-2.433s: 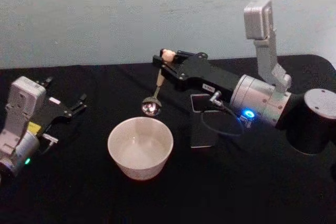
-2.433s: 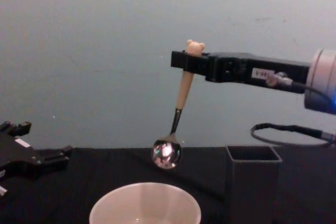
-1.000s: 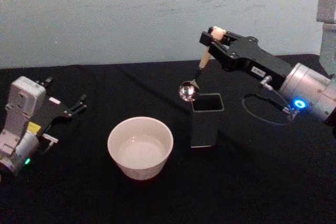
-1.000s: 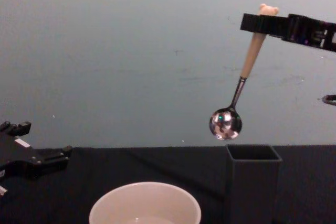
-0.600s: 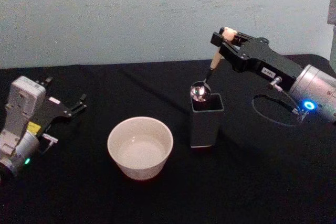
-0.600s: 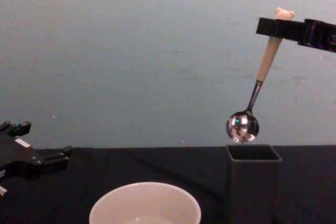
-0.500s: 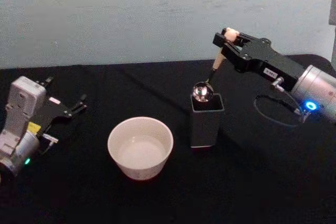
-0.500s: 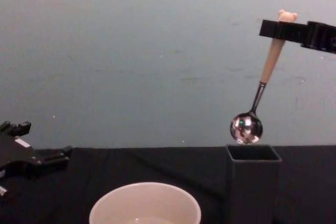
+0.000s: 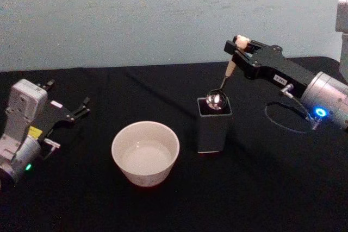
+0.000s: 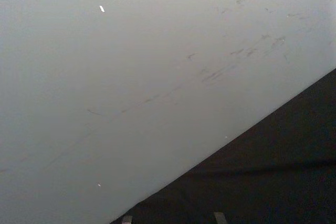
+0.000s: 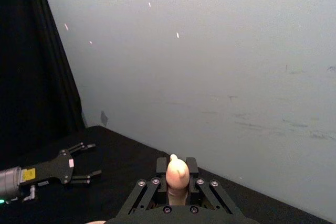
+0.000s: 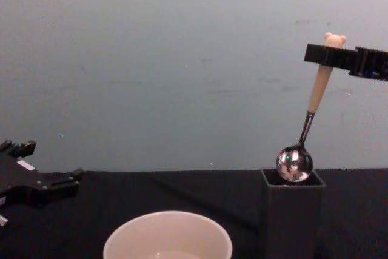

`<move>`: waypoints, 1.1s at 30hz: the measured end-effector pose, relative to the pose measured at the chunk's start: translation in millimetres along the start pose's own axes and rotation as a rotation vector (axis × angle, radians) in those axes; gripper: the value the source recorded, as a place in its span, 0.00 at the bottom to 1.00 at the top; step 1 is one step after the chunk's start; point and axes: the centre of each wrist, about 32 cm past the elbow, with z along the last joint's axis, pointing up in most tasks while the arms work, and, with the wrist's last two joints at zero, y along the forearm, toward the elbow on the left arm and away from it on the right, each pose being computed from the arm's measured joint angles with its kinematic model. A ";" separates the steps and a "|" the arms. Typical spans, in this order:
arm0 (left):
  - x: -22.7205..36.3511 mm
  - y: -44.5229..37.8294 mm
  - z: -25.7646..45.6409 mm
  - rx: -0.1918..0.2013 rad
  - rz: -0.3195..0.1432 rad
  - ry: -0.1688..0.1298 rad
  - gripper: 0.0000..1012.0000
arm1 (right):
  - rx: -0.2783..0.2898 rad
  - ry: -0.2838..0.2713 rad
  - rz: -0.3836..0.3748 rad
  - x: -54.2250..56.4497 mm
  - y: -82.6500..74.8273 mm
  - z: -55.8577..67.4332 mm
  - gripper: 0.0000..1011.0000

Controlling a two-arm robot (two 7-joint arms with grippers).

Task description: Pick up the stirring spoon with one hand, stir inside the cup, then place it back in its original position.

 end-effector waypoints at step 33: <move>0.0 0.0 0.0 0.000 0.000 0.000 0.99 | -0.161 -0.027 0.002 -0.4 13.6 -30.3 0.21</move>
